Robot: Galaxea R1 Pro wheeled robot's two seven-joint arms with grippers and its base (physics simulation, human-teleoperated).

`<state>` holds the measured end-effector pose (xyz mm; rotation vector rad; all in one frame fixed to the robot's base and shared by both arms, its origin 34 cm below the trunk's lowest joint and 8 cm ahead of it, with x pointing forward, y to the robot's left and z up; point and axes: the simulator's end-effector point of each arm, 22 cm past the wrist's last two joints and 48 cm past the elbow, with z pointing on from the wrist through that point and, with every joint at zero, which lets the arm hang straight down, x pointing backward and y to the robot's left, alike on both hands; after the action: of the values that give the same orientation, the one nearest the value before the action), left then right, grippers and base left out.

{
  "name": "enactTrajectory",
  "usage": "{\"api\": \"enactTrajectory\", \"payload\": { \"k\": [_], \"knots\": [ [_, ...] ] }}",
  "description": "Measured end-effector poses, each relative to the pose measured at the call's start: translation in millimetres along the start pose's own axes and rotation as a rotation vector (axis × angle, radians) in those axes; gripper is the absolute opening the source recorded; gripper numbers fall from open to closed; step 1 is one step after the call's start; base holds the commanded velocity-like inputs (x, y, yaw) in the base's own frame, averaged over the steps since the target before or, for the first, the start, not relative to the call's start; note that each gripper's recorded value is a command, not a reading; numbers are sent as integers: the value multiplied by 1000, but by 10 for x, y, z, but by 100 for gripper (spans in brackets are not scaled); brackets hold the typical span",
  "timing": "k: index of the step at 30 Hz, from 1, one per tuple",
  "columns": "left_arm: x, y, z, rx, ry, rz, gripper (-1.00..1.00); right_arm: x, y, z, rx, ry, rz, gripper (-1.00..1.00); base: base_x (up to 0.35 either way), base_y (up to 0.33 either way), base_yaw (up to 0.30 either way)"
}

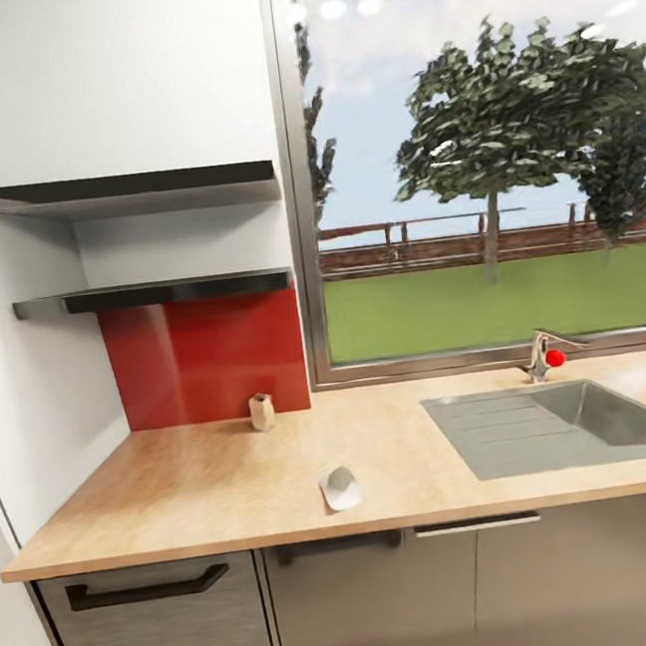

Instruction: Set up a coffee station on the kitchen countertop: keep the coffee maker on the countertop, move the bottle of coffee from the kitchen shelf to the counter next to the coffee maker, place a paper coffee filter on top of the coffee maker, put the saucer next to the coffee maker with the coffee cup on the saucer, and place the electric kettle next to the coffee maker.

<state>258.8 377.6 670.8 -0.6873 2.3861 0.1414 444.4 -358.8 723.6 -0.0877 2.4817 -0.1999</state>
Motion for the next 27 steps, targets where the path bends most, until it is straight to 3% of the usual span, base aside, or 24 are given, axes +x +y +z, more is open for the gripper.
{"api": "enactTrajectory", "payload": {
  "k": [27],
  "knots": [
    [-3,-3,1,1,-1,2,100,26,-6,1,3,12,0,-100,5,-292,0]
  ]
}}
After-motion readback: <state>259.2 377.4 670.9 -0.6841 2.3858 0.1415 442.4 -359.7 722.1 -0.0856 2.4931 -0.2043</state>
